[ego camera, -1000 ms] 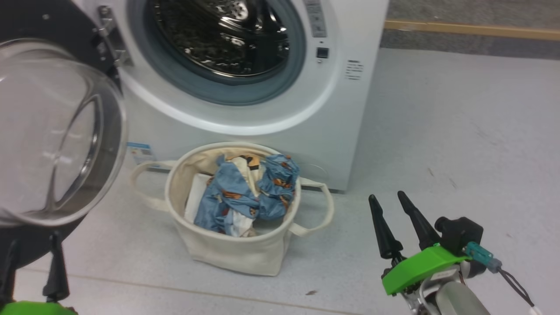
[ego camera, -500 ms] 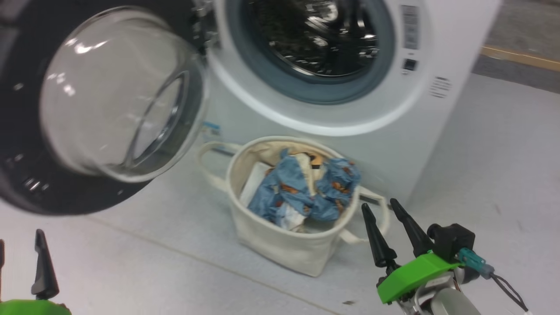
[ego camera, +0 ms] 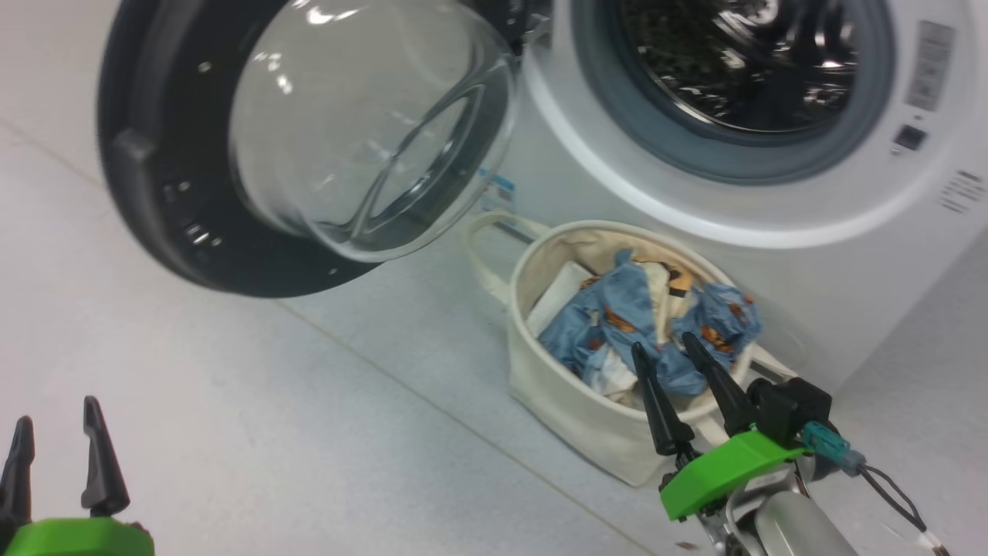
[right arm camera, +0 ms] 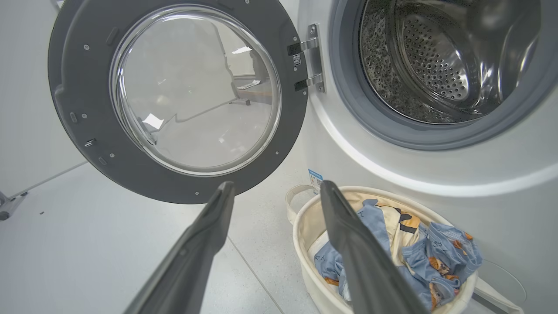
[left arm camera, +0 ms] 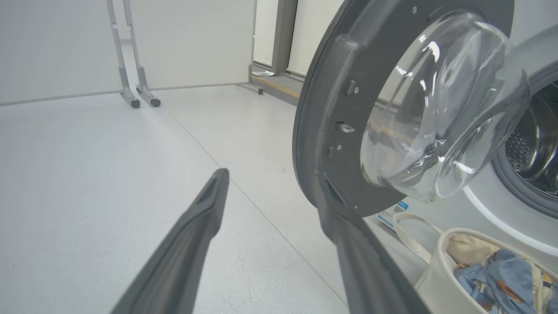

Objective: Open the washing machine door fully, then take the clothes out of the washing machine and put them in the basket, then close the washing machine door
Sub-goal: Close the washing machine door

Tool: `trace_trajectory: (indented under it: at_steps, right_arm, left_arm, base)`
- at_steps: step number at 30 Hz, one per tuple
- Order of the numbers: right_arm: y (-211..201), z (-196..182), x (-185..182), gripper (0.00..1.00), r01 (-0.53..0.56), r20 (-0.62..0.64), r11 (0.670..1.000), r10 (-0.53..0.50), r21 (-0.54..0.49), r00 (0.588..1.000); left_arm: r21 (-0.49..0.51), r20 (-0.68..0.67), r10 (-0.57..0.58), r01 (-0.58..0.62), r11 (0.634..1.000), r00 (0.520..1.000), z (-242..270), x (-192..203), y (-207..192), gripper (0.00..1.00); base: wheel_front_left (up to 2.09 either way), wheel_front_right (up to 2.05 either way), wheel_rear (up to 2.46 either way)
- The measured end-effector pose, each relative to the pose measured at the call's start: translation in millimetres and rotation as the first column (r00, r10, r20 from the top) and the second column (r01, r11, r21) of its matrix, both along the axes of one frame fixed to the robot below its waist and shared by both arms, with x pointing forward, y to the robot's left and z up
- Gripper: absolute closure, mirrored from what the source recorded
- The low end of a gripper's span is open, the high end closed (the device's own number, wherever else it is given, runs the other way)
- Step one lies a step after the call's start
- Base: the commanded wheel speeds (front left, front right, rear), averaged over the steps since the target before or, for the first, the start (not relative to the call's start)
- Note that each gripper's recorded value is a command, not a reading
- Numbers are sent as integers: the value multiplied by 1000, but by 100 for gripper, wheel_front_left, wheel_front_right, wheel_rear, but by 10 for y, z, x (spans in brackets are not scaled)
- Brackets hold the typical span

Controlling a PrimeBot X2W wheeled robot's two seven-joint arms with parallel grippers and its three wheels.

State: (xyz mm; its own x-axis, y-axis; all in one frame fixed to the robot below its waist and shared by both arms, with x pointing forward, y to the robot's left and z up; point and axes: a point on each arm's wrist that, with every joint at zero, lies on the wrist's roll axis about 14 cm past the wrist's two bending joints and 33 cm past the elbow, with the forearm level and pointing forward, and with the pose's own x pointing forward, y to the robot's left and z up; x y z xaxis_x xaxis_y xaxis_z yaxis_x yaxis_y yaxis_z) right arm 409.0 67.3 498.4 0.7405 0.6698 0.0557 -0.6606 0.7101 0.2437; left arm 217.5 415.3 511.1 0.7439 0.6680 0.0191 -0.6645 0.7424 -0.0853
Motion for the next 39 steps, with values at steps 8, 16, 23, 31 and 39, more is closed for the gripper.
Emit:
trace_trajectory:
  at_steps: [8, 16, 23, 31, 39]
  right_arm:
    - [300, 39, -59, 0, -83, 14, 997, 83, 3, 996]
    - [328, 119, -108, 0, -93, 27, 996, 93, 11, 995]
    - [305, 166, -135, 0, -88, 34, 996, 88, 15, 996]
    - [255, 122, -160, 0, -79, 24, 997, 79, 7, 997]
    - [205, 19, -133, 0, -69, 13, 997, 69, -16, 998]
  left_arm:
    - [-2, 24, 79, -79, 997, 997, 44, -253, 120, 0]
    - [-2, 69, 111, -111, 994, 991, 129, -354, 197, 0]
    - [-16, 94, 117, -116, 993, 989, 151, -399, 230, 0]
    - [-146, 155, 128, -106, 984, 980, 133, -479, 401, 100]
    - [-352, 277, 123, -19, 936, 953, 285, -326, 716, 100]
  base:
    - [0, 0, 0]
    - [0, 0, 0]
    - [0, 0, 0]
    - [0, 0, 0]
    - [0, 0, 0]
